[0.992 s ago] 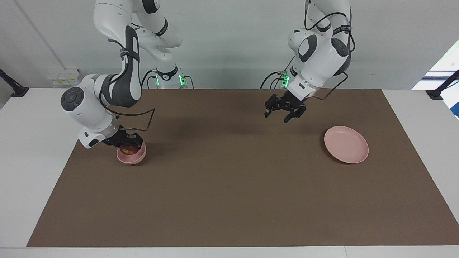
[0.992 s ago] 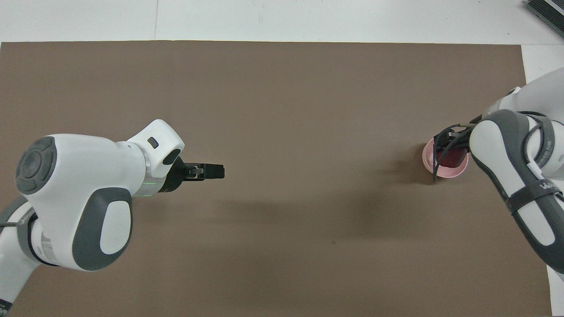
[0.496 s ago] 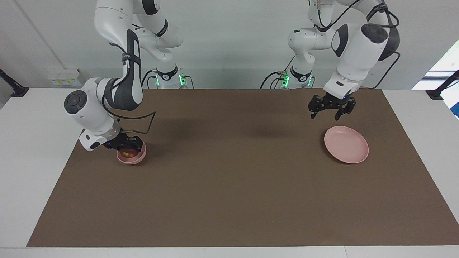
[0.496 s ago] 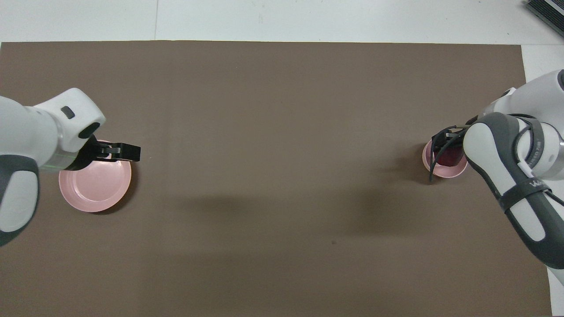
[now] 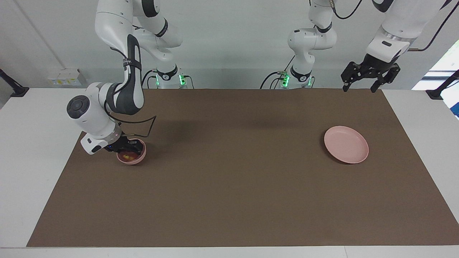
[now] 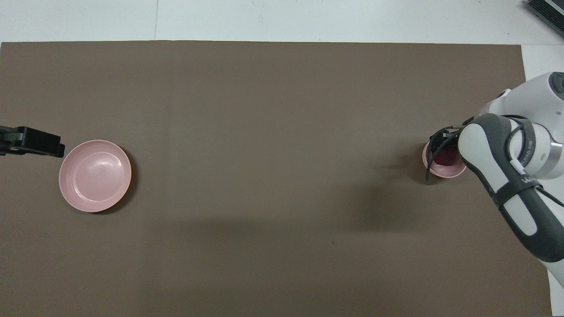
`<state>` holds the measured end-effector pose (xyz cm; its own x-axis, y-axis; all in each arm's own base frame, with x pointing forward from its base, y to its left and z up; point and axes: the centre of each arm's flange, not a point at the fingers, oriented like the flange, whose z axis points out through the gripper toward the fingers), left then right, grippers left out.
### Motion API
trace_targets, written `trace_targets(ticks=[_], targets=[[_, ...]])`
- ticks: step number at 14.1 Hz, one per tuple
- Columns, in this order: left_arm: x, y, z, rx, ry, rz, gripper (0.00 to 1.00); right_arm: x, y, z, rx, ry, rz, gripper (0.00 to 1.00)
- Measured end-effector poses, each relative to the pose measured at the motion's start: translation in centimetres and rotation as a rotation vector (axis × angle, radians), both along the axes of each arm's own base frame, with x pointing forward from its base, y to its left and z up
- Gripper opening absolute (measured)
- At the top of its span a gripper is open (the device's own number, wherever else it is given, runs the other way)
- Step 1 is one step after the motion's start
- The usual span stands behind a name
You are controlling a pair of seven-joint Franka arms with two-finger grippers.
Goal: Move apple from plate to bowl
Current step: 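Move the apple over the bowl while the left gripper withdraws, then lower the apple into the small pink bowl with the right gripper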
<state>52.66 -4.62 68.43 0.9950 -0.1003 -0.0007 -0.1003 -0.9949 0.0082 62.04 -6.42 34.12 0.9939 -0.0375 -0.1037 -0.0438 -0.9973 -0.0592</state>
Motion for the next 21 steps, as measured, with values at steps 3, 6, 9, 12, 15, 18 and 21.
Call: trace_targets(ticks=[3, 6, 9, 12, 15, 18, 21], targets=[[-0.7, 1.3, 1.2, 0.001, 0.020, 0.014, 1.00, 0.1, 0.0, -0.3, -0.001, -0.001, 0.000, 0.80], [-0.5, 2.5, 0.9, 0.000, 0.034, 0.035, 1.00, 0.1, 0.0, -0.4, -0.002, -0.005, -0.001, 0.80], [-0.7, 2.6, 1.3, 0.000, 0.028, 0.038, 1.00, 0.1, 0.0, -0.7, -0.002, 0.000, 0.000, 0.80], [-1.3, 2.6, 2.2, -0.001, 0.015, 0.037, 1.00, 0.1, 0.0, -0.9, -0.002, 0.005, 0.001, 0.80], [-1.5, 2.7, 2.4, -0.001, 0.013, 0.037, 1.00, -0.1, 0.1, -1.1, 0.002, 0.026, 0.002, 0.80], [-1.5, 2.9, 2.3, -0.001, 0.017, 0.032, 1.00, -0.4, 0.1, -1.2, 0.006, 0.048, 0.002, 0.80], [-1.5, 3.6, 2.1, -0.002, 0.020, -0.004, 1.00, -0.4, 0.1, -1.3, 0.006, 0.048, 0.002, 0.79]])
